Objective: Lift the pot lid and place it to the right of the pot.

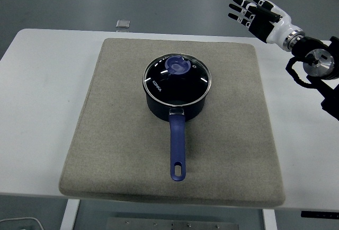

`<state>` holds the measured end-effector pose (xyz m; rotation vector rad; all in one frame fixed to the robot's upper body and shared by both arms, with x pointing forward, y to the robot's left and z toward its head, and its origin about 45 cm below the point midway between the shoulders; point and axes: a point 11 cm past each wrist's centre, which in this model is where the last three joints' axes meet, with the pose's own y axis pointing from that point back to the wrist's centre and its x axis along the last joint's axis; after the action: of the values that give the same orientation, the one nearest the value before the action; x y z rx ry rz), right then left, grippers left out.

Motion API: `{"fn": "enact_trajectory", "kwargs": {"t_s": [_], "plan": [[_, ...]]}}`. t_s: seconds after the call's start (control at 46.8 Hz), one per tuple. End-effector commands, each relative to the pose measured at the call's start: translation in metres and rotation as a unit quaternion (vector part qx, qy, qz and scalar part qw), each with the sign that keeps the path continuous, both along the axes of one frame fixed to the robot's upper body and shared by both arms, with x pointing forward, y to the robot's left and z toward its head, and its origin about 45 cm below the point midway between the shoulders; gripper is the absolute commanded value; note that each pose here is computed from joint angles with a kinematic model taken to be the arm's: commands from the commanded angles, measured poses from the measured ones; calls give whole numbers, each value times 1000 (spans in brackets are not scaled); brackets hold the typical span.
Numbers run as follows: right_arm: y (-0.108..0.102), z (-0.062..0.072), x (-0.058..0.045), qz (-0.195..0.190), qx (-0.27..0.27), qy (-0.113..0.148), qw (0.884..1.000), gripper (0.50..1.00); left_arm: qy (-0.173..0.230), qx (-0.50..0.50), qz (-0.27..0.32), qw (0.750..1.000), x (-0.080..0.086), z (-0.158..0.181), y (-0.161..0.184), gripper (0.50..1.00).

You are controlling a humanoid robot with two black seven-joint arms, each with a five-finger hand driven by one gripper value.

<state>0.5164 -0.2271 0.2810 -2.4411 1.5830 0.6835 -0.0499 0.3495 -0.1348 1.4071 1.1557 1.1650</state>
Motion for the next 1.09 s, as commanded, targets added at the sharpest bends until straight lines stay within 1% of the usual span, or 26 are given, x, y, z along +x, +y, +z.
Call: {"fn": "enact_trajectory", "kwargs": {"t_s": [0.0,0.192,0.342,0.641,0.855,0.962,1.026,1.068], "plan": [[2,-1,0,1,1,0,1000,901,0,-1,0,1000,0,0,-1,1000],[1,0,0,1,-1,0,1000,901,0,1,0,1000,0,0,0,1000],[1,0,0,1,-1,-1,1000,901,-5,0,-3,1000,6,0,0,1000],[-2,0,0,1,-8,-3,1000,901,-5,0,-3,1000,6,0,0,1000],[1,3,1,3,-7,-8,1000,901,-5,0,-3,1000,6,0,0,1000],[4,4,0,10,-15,-12,1000,901,-5,0,-2,1000,6,0,0,1000],[6,4,0,17,-28,-16,999,901,-5,0,-3,1000,6,0,0,1000],[7,6,0,20,-41,-24,999,901,-5,0,-2,1000,6,0,0,1000]]}}
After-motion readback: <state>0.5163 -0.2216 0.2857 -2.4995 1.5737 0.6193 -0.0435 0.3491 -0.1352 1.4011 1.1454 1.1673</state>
